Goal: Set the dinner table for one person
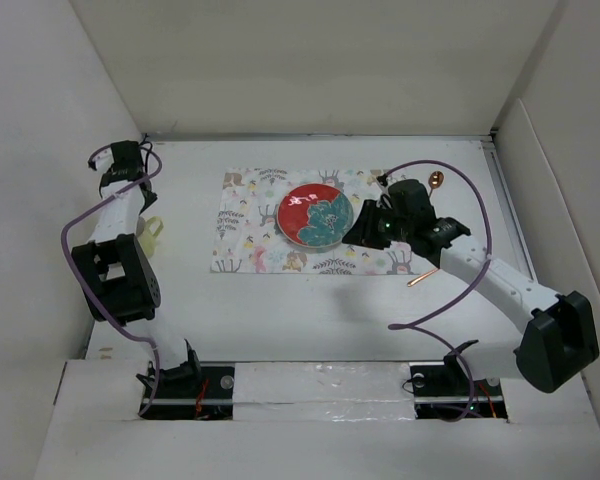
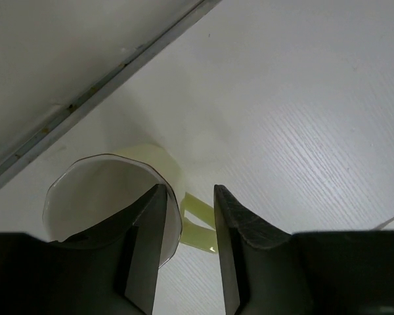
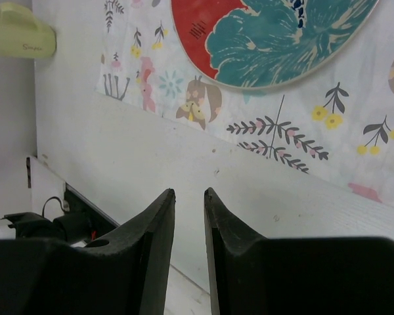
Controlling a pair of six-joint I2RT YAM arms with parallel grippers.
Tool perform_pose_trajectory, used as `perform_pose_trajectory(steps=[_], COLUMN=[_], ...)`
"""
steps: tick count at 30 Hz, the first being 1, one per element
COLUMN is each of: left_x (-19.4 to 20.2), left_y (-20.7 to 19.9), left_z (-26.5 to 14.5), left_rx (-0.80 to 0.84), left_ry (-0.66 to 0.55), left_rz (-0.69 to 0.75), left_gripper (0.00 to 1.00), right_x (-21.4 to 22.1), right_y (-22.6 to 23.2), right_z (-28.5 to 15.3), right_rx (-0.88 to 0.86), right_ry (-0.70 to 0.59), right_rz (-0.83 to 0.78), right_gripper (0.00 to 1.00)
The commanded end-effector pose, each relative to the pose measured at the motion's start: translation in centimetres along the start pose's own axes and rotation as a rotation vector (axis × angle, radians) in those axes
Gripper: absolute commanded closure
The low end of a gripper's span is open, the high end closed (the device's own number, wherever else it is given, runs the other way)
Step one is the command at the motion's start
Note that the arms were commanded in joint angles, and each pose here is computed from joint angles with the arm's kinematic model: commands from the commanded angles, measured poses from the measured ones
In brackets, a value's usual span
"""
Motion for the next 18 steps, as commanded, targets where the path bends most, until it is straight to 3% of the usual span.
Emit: perform_pose_trajectory(steps=[1,8,15,18], left_x=[1.1,3.0,3.9,2.5], left_y=[0.4,-0.2,-0.4,-0.9], left_z=[-0.1,1.0,1.0,-0.8], left_rx=[0.005,0.051,0.105,0.164], left_ry=[0.01,0.056,0.076,0.022], left_rz=[0.023,0.041,0.071,0.085], left_gripper=[0.7,0.81,1.0,1.0], right_x=[-0.5,-0.8,-1.1,-1.0], right_y=[0.8,1.4,1.7,2.3], right_z=[-0.2,0.1,0.3,0.2], right_rx=[-0.015,-0.015,-0.015,-0.028], right_ry=[-0.013,-0.014,-0.02,-0.013], right_rz=[-0.029,-0.03,-0.026,-0.034], right_gripper=[0.7,0.69,0.69,0.69])
Point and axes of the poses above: each gripper's point midway between its finger pads, its own z axis out along the fingers, its own y axis along the line the jaws close on, x = y × z, the point moved 7 cm from there along -z, back along the fingers, and after that the axes turned 13 degrees about z, right-handed, at the moved point
